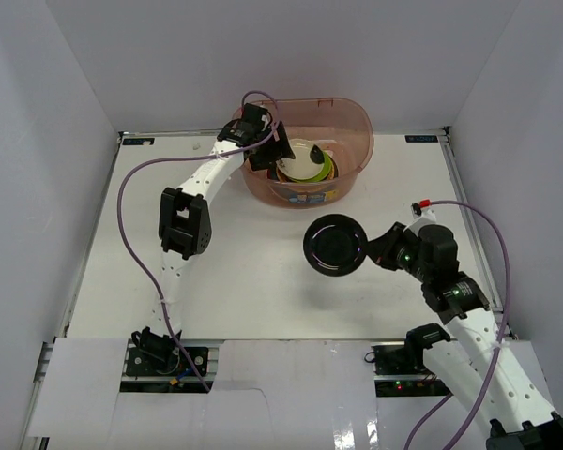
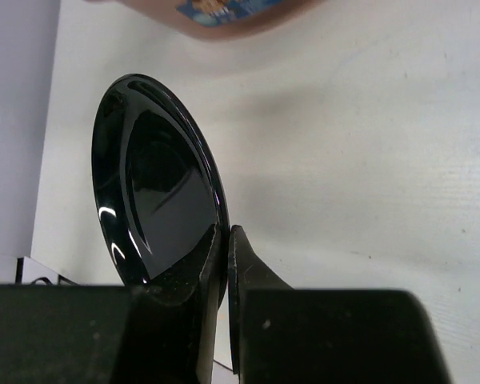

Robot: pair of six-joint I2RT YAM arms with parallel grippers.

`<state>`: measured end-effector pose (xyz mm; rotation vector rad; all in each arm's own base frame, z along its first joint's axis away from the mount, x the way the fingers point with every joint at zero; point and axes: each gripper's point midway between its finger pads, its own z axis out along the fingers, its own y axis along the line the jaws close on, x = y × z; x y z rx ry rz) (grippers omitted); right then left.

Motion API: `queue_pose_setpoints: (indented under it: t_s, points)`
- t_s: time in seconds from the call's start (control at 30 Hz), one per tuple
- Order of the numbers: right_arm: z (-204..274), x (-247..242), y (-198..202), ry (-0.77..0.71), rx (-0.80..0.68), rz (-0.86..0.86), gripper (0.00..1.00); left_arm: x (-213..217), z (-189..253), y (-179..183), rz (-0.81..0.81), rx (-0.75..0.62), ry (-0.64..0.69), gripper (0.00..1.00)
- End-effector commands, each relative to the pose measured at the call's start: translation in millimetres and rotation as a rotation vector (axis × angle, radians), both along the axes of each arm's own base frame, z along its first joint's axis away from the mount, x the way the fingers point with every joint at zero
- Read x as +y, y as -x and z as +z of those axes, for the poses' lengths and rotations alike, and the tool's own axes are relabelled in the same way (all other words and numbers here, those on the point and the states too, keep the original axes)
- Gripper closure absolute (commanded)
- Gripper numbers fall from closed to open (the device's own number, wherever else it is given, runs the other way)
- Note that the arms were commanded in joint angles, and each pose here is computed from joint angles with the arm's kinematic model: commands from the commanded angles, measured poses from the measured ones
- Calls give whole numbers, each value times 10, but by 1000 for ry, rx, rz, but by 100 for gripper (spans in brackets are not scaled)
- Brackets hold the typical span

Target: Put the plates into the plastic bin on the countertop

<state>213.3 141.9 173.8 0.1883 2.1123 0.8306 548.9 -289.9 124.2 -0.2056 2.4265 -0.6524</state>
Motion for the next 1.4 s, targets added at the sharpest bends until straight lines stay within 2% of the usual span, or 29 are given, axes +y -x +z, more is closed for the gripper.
queue_pose_setpoints:
  t_s: [0.0,0.17,0.2,0.23,0.27,0.3,0.37,0.4,0.43,0.47,0.5,0.53,0.57,0.6,0.63,0.7,0.73,0.8,0.83,0.87,0.93,0.97,1.0,1.07,1.1,1.17,1.2,1.33,1.37]
  points:
    - [626,21,-216,-23,-157,-18,92,-174,836,5,-81,-160,101,2]
    - [1033,86,-645,-42,-235,-72,92,-89,1843,147,-106,-379,138,2]
    - [1076,57,-749,-32,-245,-105,92,-13,2230,284,-105,-456,155,2]
    - [1012,72,-903,-10,-224,-121,92,39,2397,369,-108,-494,153,2]
    - [1207,99,-1030,-22,-269,-128,92,122,2544,446,-91,-528,149,2]
    - [1078,83,-1243,25,-239,-167,92,234,2753,675,-82,-569,158,2]
    - [1302,133,-1517,17,-295,-188,92,384,2822,889,-34,-578,180,2]
    - [1314,139,-1636,30,-295,-203,92,499,3190,1175,-23,-663,237,2]
    - [1080,181,-1858,71,-239,-213,92,505,2719,1282,-21,-566,231,2]
    - [1241,226,-2018,59,-261,-217,92,536,2654,1404,-26,-565,245,2]
    - [1026,288,-2224,79,-211,-213,92,545,2616,1538,-49,-574,261,2]
    - [1043,328,-2339,85,-215,-208,92,611,2400,1784,-66,-546,250,2]
    - [1233,366,-2491,73,-250,-215,92,634,2293,1905,-86,-539,233,2]
    - [1064,416,-2651,96,-223,-213,92,723,2347,2116,-96,-566,234,2]
    - [1068,439,-2744,98,-225,-217,92,783,1986,2228,-97,-507,199,2]
    - [1004,518,-2979,118,-195,-212,92,907,1799,2448,-99,-506,172,2]
    - [982,544,-3039,127,-186,-209,92,1033,1878,2645,-90,-558,174,2]
    - [811,617,-3167,140,-145,-199,92,1200,1483,2848,-74,-507,114,2]
    - [755,651,-3191,137,-133,-192,92,1306,1536,2980,-57,-547,112,2]
    - [677,688,-3207,135,-115,-182,92,1363,1323,3074,-60,-506,83,2]
    - [488,753,-3261,149,-73,-180,92,1464,1274,3191,-43,-521,71,2]
    - [330,779,-3309,160,-52,-175,86,1497,1155,3240,-42,-493,54,2]
    - [280,811,-3343,160,-48,-164,64,1521,1131,3266,-38,-487,48,2]
    - [300,821,-3418,197,-22,-159,51,1545,1189,3310,-36,-492,49,2]
    - [366,818,-3431,203,-27,-153,37,1541,1227,3322,-44,-499,50,2]
    - [661,833,-3411,189,-78,-137,26,1545,1363,3335,-44,-526,60,2]
    - [766,817,-3391,188,-98,-139,17,1544,1412,3337,-45,-536,65,2]
    - [1231,764,-3180,183,-177,-111,11,1530,1638,3298,-38,-574,81,2]
    - [1379,746,-3031,170,-200,-92,7,1510,1695,3288,-42,-584,93,2]
